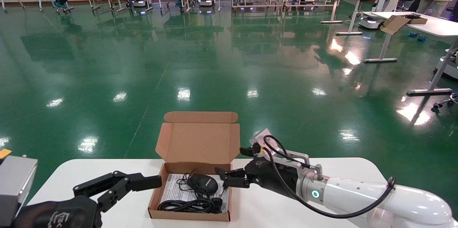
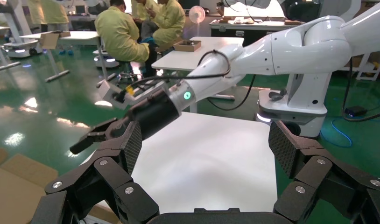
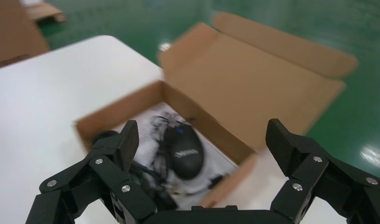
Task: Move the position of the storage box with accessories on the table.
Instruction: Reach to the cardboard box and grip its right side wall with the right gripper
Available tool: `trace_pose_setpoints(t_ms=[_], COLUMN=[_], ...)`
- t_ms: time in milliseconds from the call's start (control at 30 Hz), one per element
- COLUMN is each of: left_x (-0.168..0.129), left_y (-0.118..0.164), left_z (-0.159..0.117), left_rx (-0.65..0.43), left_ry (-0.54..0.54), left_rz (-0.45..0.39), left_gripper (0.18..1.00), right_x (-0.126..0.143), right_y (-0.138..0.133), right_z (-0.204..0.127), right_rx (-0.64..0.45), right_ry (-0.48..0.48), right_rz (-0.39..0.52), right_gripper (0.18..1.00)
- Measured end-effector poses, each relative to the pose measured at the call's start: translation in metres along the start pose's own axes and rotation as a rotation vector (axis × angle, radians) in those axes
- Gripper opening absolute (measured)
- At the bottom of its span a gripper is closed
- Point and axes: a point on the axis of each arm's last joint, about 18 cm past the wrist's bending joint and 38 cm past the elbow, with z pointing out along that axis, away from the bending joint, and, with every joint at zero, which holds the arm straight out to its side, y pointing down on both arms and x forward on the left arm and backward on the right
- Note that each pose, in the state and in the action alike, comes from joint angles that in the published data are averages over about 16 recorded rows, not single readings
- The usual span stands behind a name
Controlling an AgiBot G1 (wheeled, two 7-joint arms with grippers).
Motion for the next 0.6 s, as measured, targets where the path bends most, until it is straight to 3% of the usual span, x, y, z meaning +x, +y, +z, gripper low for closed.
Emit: trace_pose_setpoints(t_ms=[600], left_x=[0.0], left_y=[0.0], left_z=[0.0], left_rx=[0.0], left_ry=[0.0], left_rz=[0.0], left_gripper=[1.0], right_x=[-0.008], right_y=[0.064], right_z=[0.009], right_rx=[-0.076], right_ry=[0.086], right_rz=[0.116], right_gripper=[1.0])
